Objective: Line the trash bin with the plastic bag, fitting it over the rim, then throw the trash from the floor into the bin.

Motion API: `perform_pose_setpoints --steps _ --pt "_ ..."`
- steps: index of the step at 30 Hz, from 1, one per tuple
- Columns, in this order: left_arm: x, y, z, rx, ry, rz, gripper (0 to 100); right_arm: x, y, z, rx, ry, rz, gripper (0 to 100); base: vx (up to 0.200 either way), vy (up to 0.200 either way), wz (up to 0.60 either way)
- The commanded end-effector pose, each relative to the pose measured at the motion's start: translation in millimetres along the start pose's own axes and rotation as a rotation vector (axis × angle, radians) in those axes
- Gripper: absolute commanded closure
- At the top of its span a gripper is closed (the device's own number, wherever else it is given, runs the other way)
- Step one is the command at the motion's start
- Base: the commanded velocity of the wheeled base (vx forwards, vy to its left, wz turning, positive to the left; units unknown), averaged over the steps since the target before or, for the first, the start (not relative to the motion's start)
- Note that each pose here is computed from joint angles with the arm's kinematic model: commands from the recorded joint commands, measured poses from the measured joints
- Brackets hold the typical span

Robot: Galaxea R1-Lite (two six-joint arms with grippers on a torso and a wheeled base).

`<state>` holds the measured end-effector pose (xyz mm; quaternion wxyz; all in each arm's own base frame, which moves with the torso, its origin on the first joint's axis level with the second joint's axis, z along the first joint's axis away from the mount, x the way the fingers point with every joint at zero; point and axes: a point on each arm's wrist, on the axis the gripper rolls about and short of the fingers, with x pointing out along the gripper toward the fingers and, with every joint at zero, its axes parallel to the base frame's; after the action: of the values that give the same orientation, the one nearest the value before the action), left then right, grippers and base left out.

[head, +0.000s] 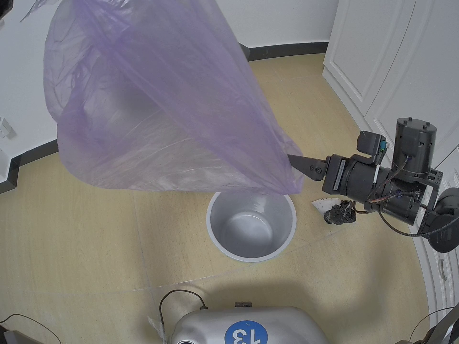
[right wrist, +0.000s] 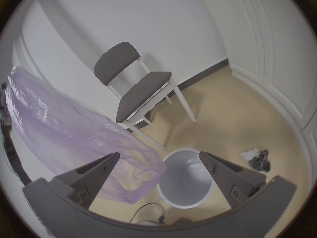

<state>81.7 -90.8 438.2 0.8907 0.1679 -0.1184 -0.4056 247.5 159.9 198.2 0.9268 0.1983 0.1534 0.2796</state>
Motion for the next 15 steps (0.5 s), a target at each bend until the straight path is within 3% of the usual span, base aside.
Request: perform_pose_setpoints --steps 1,7,15 --pt "3 0 0 0.0 0.001 -0.004 100 -3 -1 -4 0.041 0.039 0.047 0 0.0 0.0 0.0" --pt "2 1 0 -0.001 0.002 0.005 100 -29 5 -10 0.038 0.111 0.184 0 0.0 0.0 0.0" --pt "1 2 6 0.004 -0.049 0.021 100 -31 21 -37 -0.01 0.206 0.243 0 0.0 0.0 0.0"
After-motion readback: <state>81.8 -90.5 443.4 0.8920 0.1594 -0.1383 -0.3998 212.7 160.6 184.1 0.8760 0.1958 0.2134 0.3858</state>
